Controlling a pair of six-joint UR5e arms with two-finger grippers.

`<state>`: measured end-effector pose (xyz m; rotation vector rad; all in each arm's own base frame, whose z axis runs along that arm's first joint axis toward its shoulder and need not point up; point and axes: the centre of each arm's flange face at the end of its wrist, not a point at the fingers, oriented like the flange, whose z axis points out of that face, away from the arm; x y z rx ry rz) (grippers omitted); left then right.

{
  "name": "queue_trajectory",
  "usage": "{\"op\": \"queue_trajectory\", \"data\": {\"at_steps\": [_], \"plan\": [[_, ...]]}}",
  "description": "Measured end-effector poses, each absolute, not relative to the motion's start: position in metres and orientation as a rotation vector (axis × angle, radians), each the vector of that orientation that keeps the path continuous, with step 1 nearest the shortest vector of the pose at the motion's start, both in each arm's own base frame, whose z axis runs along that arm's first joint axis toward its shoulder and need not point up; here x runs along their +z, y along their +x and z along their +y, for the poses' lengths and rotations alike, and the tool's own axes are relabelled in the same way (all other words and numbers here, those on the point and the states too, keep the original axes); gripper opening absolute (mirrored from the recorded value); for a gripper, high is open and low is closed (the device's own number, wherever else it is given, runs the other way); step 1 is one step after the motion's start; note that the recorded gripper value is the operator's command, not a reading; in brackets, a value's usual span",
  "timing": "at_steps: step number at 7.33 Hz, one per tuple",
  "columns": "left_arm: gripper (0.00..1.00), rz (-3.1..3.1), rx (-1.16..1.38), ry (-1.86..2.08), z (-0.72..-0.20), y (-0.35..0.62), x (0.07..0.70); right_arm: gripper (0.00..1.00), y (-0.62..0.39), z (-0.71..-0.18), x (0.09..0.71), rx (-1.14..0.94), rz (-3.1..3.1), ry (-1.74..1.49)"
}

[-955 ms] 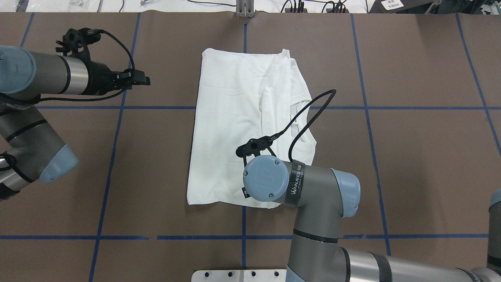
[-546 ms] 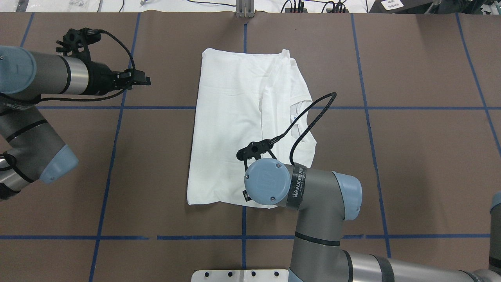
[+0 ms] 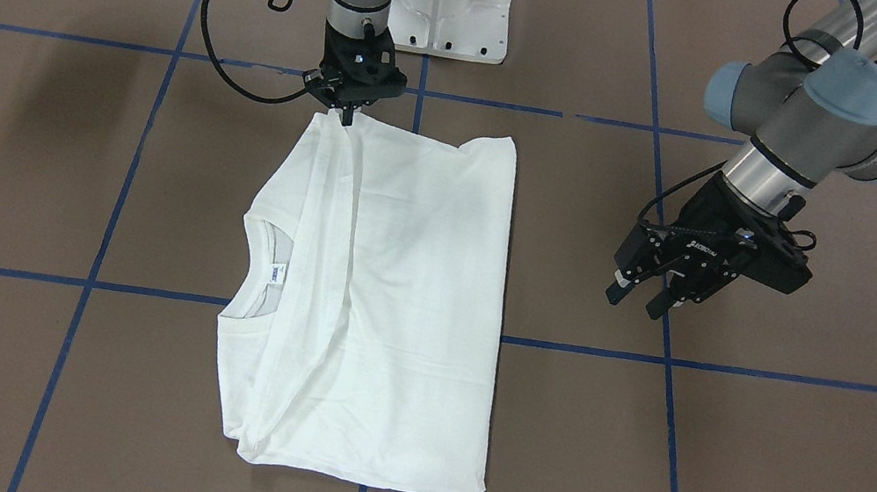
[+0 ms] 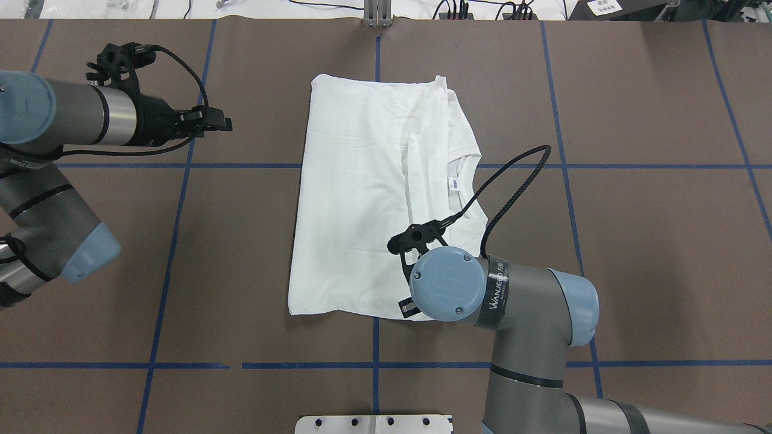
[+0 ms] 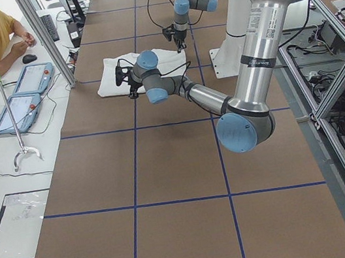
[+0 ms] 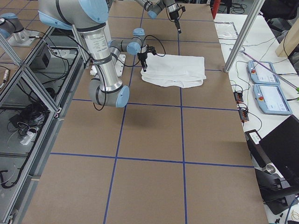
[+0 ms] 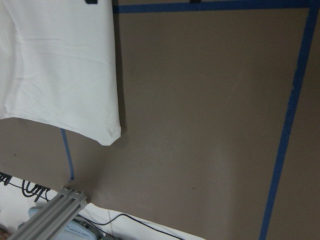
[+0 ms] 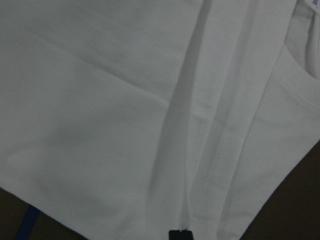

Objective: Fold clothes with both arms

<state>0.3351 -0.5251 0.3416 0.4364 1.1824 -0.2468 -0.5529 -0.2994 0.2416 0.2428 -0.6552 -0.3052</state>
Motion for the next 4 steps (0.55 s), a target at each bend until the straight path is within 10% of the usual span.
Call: {"op": "queue_trajectory", "data": {"at_steps": [1, 2, 4], "plan": [[0.69, 1.182, -0.248, 0.437, -0.525, 0.335, 0.342, 0.0, -0.538, -0.295, 0.251, -0.302, -0.655, 0.239], [0.69, 1.183, -0.248, 0.438, -0.525, 0.334, 0.341, 0.99, -0.527, -0.286, 0.261, -0.29, -0.653, 0.228], [0.69, 1.183, -0.249, 0.438, -0.525, 0.334, 0.341, 1.0, -0.529, -0.271, 0.271, -0.244, -0.65, 0.194]]}}
